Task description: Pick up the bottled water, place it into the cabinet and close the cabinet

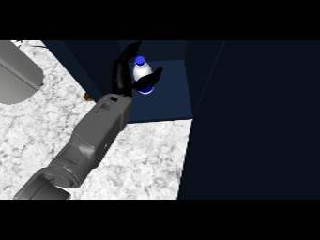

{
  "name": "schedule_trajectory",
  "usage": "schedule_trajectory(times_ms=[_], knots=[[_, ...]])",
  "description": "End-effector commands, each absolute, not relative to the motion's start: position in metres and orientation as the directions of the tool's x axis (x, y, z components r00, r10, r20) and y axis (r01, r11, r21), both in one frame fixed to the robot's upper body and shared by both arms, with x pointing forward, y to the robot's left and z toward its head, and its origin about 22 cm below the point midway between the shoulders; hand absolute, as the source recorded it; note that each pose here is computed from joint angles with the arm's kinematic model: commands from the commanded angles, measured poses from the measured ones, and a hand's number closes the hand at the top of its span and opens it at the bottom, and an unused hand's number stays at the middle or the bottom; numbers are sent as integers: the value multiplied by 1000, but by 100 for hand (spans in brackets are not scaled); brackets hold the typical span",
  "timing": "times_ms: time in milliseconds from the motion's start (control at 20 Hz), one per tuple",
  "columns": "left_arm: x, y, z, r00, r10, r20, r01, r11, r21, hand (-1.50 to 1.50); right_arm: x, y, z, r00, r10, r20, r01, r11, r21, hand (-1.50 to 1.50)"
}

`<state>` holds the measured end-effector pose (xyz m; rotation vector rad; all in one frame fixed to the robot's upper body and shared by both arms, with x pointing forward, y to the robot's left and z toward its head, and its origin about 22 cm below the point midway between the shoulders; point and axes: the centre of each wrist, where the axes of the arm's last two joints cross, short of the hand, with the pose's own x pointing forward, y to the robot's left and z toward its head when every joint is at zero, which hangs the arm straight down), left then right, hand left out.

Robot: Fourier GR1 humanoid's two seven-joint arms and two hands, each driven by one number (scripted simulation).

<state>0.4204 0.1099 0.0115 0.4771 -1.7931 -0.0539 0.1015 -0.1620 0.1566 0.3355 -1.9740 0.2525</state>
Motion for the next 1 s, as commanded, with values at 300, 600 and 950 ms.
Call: schedule_trajectory(times_ms=[300,600,950], knots=[[418,112,14,-365,-38,930,-75,997,11,150,85,-163,167,-385,-133,913,-339,941,-6,-150],[408,107,11,-309,122,943,91,991,-99,150,84,-169,173,-398,-114,910,-321,947,-22,-150],[378,101,7,-279,271,921,208,954,-218,150,84,-171,170,-418,-73,905,-275,960,-50,-150]])
